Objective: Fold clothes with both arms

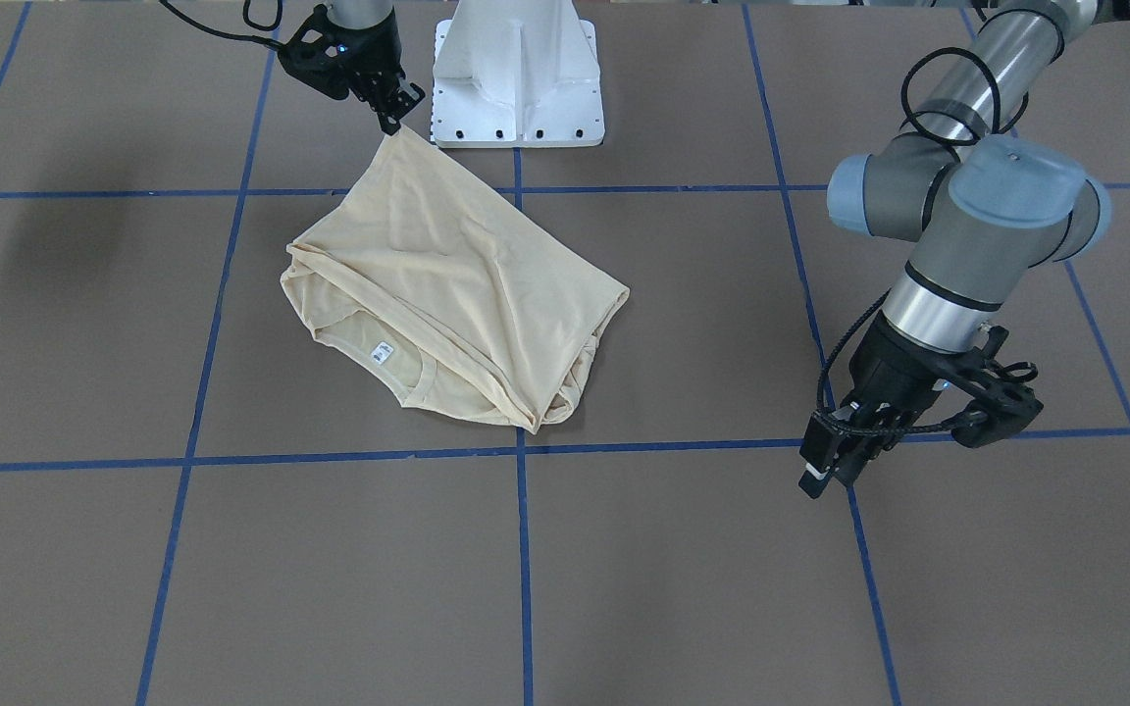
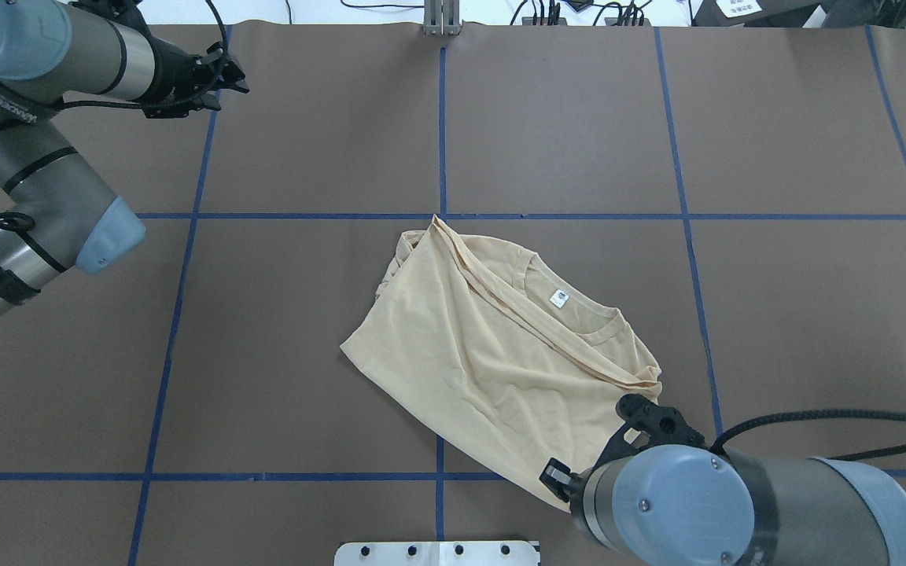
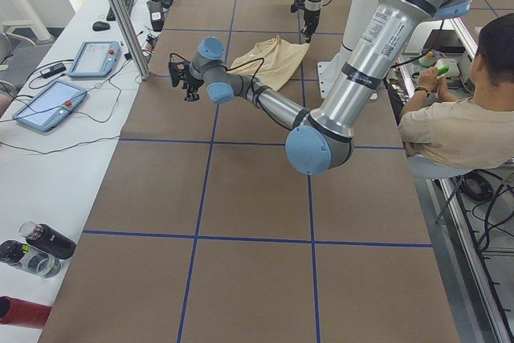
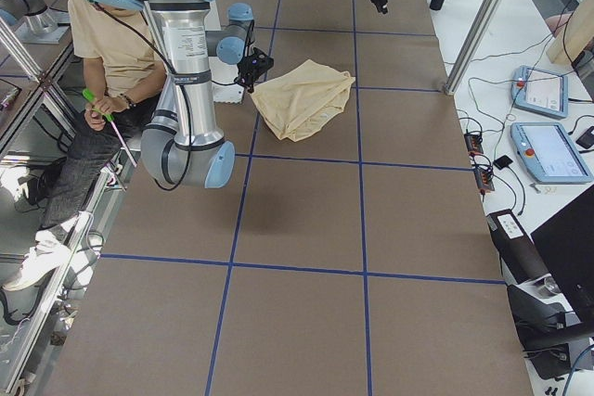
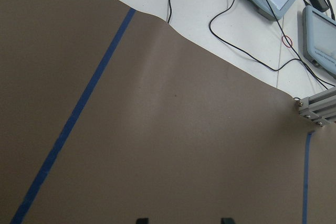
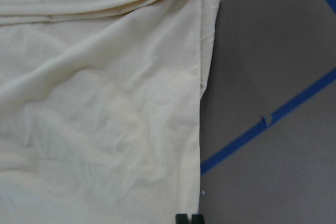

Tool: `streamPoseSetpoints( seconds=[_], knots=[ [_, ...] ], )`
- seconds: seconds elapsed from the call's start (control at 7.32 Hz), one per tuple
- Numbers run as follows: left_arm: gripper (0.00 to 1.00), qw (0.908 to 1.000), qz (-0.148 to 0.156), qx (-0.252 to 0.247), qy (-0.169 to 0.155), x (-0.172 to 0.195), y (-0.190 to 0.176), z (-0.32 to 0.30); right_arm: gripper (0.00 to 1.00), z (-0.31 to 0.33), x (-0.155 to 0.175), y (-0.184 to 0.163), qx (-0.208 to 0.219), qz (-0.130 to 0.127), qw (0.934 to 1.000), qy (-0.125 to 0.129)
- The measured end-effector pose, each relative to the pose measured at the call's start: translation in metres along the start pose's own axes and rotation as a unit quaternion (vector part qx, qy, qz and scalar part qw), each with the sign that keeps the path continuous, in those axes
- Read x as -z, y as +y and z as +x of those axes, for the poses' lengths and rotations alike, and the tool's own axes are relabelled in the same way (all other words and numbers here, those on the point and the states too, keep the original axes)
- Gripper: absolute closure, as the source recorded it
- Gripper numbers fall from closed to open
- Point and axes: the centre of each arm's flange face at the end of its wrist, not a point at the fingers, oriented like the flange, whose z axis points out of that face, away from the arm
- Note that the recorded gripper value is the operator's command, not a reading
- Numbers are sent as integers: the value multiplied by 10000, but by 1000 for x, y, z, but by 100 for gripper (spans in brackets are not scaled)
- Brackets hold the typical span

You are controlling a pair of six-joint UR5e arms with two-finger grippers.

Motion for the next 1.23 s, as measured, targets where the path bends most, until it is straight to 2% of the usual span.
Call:
streamPoseSetpoints(
  seconds=[0.14,0.27,0.41,0.68,0.82,0.96,1.09,1.23],
  knots=[
    [33,9998,-179,-36,107,5,9,8,0,8,-3,13,93,-64,9999,94],
    [7,9987,-441,-68,240,13,23,17,0,10,-3,17,119,-89,9998,113],
    [6,9969,-689,-54,363,20,44,27,0,7,0,10,60,-55,9999,72],
    [16,9918,-1178,147,475,32,111,31,0,-11,17,-29,-254,152,9994,-171],
    [22,9897,-1378,146,352,30,160,24,0,-26,33,-63,-496,330,9974,-395],
    [28,9900,-1407,46,58,18,214,21,0,-41,50,-97,-689,498,9945,-609],
    [30,9901,-1369,-134,-292,3,268,22,0,-56,61,-125,-804,623,9920,-741],
    [35,9888,-1377,-282,-500,-6,301,21,0,-67,58,-143,-890,705,9905,-782]
  ],
)
